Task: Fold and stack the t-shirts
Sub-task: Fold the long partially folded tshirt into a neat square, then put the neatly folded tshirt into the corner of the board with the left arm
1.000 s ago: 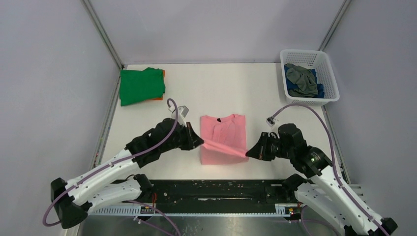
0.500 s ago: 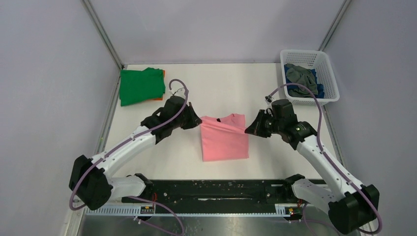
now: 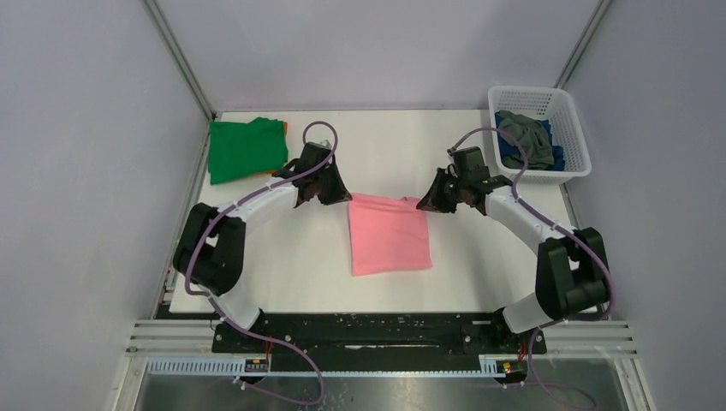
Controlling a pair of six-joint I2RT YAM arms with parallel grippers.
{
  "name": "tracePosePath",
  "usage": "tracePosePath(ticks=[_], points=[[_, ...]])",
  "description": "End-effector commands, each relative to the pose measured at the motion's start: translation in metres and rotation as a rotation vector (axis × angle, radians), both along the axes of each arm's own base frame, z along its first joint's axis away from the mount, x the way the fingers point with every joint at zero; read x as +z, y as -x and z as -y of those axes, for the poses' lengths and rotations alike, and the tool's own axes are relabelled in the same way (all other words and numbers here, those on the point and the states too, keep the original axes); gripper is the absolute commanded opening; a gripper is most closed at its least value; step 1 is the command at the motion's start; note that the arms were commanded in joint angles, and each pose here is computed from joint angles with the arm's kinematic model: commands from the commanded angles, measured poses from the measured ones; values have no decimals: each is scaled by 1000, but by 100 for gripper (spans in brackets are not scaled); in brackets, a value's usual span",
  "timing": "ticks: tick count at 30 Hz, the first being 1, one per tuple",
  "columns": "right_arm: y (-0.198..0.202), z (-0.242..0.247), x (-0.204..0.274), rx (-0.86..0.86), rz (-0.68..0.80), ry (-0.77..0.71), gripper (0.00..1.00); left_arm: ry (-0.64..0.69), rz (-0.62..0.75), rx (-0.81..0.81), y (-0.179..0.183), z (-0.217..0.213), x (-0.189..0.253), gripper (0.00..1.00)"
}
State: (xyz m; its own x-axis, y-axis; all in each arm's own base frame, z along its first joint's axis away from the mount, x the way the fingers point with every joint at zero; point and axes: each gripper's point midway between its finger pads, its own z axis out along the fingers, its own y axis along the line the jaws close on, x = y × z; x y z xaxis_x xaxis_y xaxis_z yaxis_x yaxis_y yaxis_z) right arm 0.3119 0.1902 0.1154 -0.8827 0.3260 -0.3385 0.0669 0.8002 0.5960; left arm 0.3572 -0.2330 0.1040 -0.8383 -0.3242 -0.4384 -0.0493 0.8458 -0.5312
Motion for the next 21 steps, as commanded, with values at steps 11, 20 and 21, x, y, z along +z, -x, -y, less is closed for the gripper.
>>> tracePosePath(ticks=[11, 20, 21], points=[[-80, -2, 2, -19, 104, 3, 99, 47, 77, -35, -47, 6, 10, 81], [-7, 17, 5, -29, 191, -39, 100, 84, -19, -123, 14, 17, -29, 88], [-1, 24, 11, -55, 222, -28, 99, 66, -28, -128, 18, 18, -35, 87]])
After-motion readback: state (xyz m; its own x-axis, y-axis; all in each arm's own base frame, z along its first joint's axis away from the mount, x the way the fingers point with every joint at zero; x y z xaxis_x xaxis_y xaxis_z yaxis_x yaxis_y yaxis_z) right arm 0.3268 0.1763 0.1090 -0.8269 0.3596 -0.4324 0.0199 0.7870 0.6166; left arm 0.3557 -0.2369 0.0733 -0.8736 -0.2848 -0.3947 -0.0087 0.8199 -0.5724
